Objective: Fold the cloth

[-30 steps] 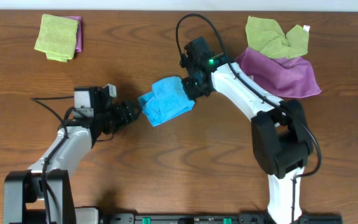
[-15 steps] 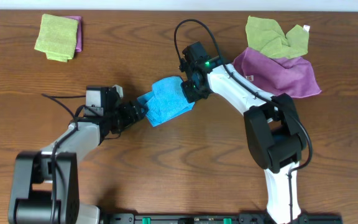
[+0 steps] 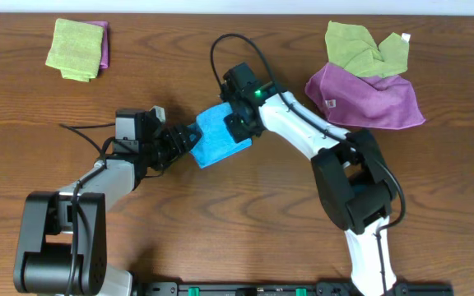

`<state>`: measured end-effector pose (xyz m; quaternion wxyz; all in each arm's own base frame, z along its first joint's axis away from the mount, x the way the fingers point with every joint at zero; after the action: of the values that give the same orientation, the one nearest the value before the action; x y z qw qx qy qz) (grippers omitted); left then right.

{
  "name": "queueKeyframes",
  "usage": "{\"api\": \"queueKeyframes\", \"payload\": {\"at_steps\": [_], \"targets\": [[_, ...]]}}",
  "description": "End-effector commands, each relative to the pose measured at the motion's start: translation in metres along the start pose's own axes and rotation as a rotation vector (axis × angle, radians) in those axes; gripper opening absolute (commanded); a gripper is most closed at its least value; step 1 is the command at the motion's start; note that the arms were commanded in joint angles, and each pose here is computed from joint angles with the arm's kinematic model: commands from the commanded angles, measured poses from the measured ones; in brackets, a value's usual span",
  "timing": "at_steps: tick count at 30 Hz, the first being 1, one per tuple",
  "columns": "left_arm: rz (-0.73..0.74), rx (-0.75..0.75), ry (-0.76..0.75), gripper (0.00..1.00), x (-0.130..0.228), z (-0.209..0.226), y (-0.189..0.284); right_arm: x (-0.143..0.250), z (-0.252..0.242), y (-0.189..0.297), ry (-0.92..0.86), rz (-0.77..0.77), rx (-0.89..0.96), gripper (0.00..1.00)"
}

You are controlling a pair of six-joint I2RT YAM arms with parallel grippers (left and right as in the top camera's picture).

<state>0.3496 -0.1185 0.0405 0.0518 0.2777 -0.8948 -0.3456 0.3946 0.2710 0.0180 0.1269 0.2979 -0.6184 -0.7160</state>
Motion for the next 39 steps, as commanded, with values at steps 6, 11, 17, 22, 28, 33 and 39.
{"api": "queueKeyframes", "payload": {"at_steps": [6,11,17,22,28,33,39], "targets": [[0.026,-0.014,-0.024,0.78,0.015,-0.005,-0.011,0.002,0.012,-0.009,0.006,0.013,-0.011,0.02],[0.025,-0.025,-0.059,0.76,0.016,-0.004,-0.012,0.004,0.011,-0.009,0.005,0.022,-0.010,0.02],[0.023,-0.039,-0.099,0.71,0.012,0.002,-0.009,0.006,0.011,-0.009,0.005,0.030,-0.010,0.01],[0.043,0.026,-0.089,0.75,0.006,-0.001,0.002,0.009,0.010,-0.009,0.003,0.041,-0.004,0.01],[0.072,0.093,-0.061,0.80,0.003,-0.002,0.015,0.010,0.009,-0.009,0.002,0.047,0.002,0.01],[0.077,0.057,-0.027,0.82,0.002,0.013,0.020,0.014,0.009,-0.008,0.002,0.063,0.002,0.01],[0.064,0.063,-0.013,0.84,-0.005,0.021,0.028,0.016,0.009,-0.008,0.001,0.071,0.001,0.02]]}}
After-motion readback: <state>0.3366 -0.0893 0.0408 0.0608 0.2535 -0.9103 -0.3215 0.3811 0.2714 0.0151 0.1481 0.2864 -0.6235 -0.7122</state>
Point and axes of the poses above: each gripper's point midway between its finger pads, its own y axis back along the fingers, its own z axis along the line the jaws close on, x = y × z, the point moved 1 cm from there along y, back along the fingers, and after that the axes turned 6 degrees about y, right-handed, at the moved point
